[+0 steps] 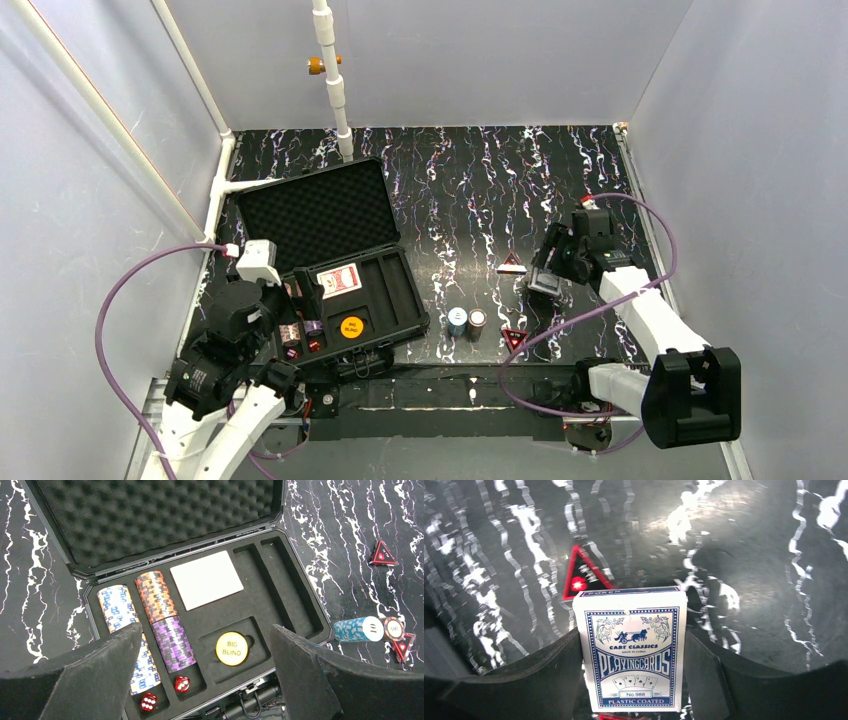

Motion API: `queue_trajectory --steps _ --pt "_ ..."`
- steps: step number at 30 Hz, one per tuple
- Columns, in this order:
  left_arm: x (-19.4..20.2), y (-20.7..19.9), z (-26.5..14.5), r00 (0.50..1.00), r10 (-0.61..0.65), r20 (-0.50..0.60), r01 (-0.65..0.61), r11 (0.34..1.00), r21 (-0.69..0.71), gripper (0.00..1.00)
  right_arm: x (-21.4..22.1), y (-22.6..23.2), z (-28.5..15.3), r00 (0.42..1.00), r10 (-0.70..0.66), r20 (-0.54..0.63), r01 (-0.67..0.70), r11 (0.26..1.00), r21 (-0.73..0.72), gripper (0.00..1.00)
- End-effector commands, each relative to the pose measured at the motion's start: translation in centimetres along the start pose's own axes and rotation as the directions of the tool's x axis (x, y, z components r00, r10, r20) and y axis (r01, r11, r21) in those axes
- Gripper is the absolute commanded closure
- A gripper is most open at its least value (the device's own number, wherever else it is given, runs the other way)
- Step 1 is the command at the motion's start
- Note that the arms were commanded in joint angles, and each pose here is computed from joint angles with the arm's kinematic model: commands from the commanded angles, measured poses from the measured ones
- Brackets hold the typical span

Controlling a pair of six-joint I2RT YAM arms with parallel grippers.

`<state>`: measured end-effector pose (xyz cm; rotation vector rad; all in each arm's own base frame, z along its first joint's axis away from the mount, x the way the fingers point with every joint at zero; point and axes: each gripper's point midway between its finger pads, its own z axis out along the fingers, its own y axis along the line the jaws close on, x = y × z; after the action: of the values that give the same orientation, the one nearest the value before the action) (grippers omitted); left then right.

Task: Pack up texas hold em set

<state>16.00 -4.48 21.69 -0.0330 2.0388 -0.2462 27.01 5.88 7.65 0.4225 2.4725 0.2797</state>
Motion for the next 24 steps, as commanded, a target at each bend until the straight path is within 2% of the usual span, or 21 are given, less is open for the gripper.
queue_trajectory --steps 1,9,17,21,24 --pt "0.1 0.1 0.6 1.0 0.017 -0.019 -0.017 1.0 -0.016 0.02 -3.1 5.7 -3.0 0.988 -0.104 0.114 0.121 0.981 -0.15 0.63" --pt "0.2 0.2 0.8 0.999 0.021 -0.031 -0.022 1.0 -0.023 0.02 -1.7 12.4 -5.4 0.963 -0.214 0.167 0.257 0.915 -0.312 0.64" --pt "-0.2 -0.2 0.6 0.999 0.029 -0.038 -0.029 1.0 -0.008 0.02 -0.2 17.6 -8.6 0.91 -0.33 0.249 0.411 0.792 -0.451 0.65" --pt "-0.7 -1.9 0.4 0.996 0.008 -0.093 -0.003 0.998 0.055 0.02 1.0 19.6 -10.3 0.879 -0.377 0.29 0.476 0.714 -0.514 0.66" --pt "-1.6 -4.8 0.2 0.989 -0.026 -0.143 0.05 0.984 0.171 0.02 1.9 21.1 -11.7 0.85 -0.41 0.33 0.527 0.648 -0.551 0.66"
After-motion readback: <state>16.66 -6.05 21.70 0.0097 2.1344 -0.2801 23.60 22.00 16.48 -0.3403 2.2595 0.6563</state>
